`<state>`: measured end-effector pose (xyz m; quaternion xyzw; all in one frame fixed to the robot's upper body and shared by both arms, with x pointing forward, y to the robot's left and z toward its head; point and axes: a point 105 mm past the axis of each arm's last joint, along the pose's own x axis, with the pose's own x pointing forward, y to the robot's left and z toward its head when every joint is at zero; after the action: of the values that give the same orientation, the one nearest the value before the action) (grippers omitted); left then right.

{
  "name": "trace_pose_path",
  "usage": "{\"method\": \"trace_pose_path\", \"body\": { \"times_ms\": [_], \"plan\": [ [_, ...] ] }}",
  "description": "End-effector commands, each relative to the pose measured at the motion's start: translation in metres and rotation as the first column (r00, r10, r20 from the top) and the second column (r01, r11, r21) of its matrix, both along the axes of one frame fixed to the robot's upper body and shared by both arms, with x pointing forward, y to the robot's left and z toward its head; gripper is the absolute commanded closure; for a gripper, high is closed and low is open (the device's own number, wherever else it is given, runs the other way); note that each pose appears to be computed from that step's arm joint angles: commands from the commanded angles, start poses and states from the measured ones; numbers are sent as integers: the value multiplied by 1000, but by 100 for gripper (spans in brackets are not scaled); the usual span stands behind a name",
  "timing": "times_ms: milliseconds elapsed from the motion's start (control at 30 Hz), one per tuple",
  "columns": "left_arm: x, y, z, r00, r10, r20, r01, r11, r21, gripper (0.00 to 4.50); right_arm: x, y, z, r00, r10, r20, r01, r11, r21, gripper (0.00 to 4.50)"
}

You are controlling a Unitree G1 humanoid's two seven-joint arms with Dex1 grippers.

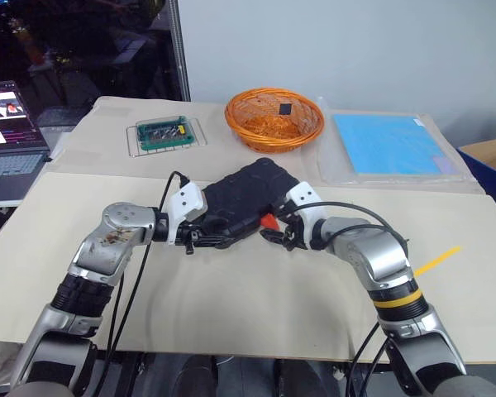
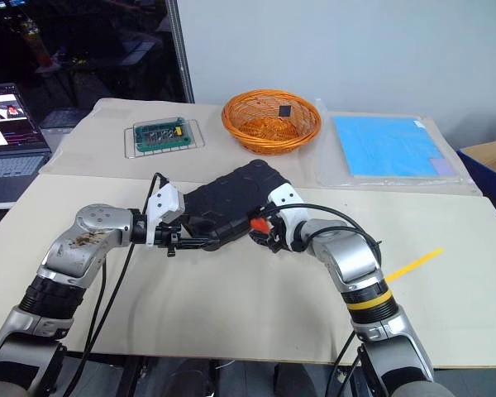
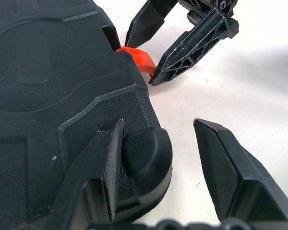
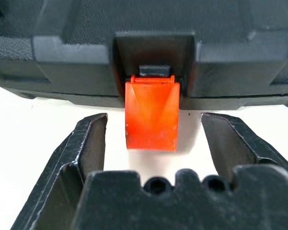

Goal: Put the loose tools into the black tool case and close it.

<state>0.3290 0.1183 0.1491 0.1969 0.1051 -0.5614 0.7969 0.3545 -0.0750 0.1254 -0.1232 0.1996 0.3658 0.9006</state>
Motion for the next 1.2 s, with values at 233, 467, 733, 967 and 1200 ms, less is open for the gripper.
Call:
{"method": "trace_pose_path", "body": {
  "times_ms": [233, 467, 733, 967, 1200],
  "plan": [
    [-3, 3, -12, 999, 4, -38, -2, 999, 37, 199, 5, 1, 13, 999, 14, 41, -14, 1000, -15, 336],
    [-1, 3, -12, 999, 7, -40, -5, 999, 33, 199, 4, 7, 25, 989, 45, 138, -49, 998, 29, 336],
    [1, 3, -12, 999, 11, -39, -9, 999, 33, 199, -1, 13, 30, 970, 39, 238, -66, 992, 107, 336],
    [2, 3, -12, 999, 15, -35, -13, 999, 38, 199, -3, 15, 33, 967, 39, 253, -78, 986, 146, 336],
    [2, 3, -13, 999, 19, -36, -18, 999, 36, 199, -5, 15, 39, 963, 39, 267, -84, 984, 160, 336]
  ]
}}
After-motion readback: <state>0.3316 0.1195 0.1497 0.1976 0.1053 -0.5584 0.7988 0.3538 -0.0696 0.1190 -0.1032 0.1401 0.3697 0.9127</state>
